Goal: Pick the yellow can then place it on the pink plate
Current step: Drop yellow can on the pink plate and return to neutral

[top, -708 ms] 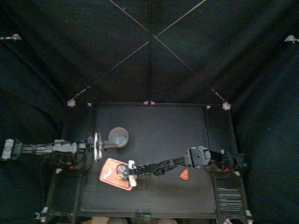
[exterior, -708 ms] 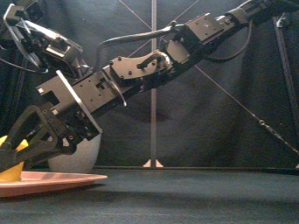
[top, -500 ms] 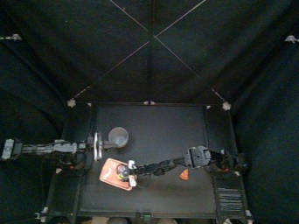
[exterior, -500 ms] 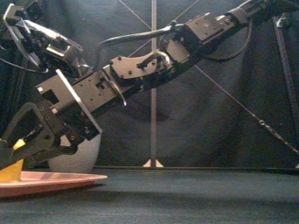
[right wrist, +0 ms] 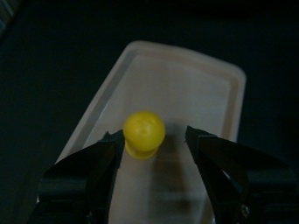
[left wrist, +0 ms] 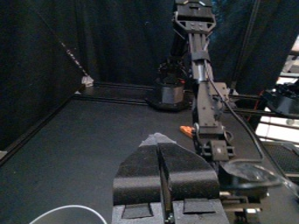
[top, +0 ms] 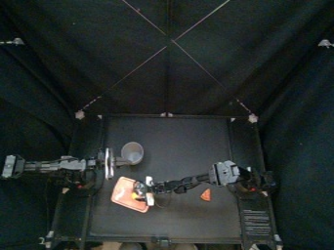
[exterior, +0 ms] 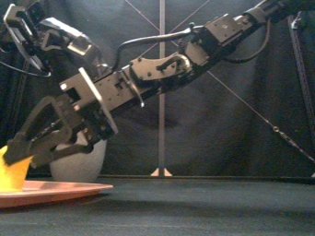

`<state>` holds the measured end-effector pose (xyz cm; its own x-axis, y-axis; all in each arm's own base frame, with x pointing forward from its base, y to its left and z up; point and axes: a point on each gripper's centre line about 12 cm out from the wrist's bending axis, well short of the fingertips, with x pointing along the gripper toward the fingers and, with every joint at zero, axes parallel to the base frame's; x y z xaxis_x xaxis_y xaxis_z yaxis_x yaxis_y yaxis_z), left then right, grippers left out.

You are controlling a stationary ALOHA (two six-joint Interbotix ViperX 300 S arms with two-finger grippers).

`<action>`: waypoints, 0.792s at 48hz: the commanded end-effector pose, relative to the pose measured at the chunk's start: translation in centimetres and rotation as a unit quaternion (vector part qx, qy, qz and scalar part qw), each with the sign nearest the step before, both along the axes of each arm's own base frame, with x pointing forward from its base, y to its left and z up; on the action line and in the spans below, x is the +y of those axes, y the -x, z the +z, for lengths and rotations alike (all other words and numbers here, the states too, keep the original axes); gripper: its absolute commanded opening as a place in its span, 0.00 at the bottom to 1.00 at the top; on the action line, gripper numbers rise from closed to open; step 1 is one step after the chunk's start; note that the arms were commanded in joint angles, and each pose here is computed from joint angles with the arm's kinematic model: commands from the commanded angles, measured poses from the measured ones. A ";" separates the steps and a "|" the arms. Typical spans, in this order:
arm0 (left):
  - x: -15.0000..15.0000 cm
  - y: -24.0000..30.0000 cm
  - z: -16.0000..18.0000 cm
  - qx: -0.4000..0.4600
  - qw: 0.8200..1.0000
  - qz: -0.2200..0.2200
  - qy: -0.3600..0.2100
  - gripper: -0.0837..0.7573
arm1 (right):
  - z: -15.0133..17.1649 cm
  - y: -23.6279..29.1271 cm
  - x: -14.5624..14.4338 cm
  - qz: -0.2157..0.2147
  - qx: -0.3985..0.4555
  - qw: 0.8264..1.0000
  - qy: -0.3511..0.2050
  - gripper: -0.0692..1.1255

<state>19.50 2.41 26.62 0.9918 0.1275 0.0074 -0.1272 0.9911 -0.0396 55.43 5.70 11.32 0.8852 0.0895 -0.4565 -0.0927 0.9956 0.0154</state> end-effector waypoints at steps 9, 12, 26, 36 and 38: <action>0.1 -0.1 0.1 -0.004 1.000 0.001 0.001 0.10 | 7.9 4.4 -1.3 -0.013 -0.126 0.992 -0.017 0.82; 0.0 -0.1 0.1 -0.003 1.000 0.001 0.002 0.10 | 8.4 5.6 -1.8 -0.018 -0.144 0.989 -0.020 0.82; -0.1 0.0 -0.1 -0.001 1.000 -0.002 0.004 0.10 | 10.2 11.5 -4.0 -0.043 -0.207 0.977 -0.022 0.82; -0.1 0.0 -0.3 0.002 1.000 -0.002 0.005 0.10 | 10.2 15.5 -6.1 -0.067 -0.210 0.975 -0.017 0.82; -0.1 0.0 -0.3 0.002 1.000 -0.003 0.005 0.10 | 10.4 16.4 -6.4 -0.072 -0.214 0.974 -0.017 0.82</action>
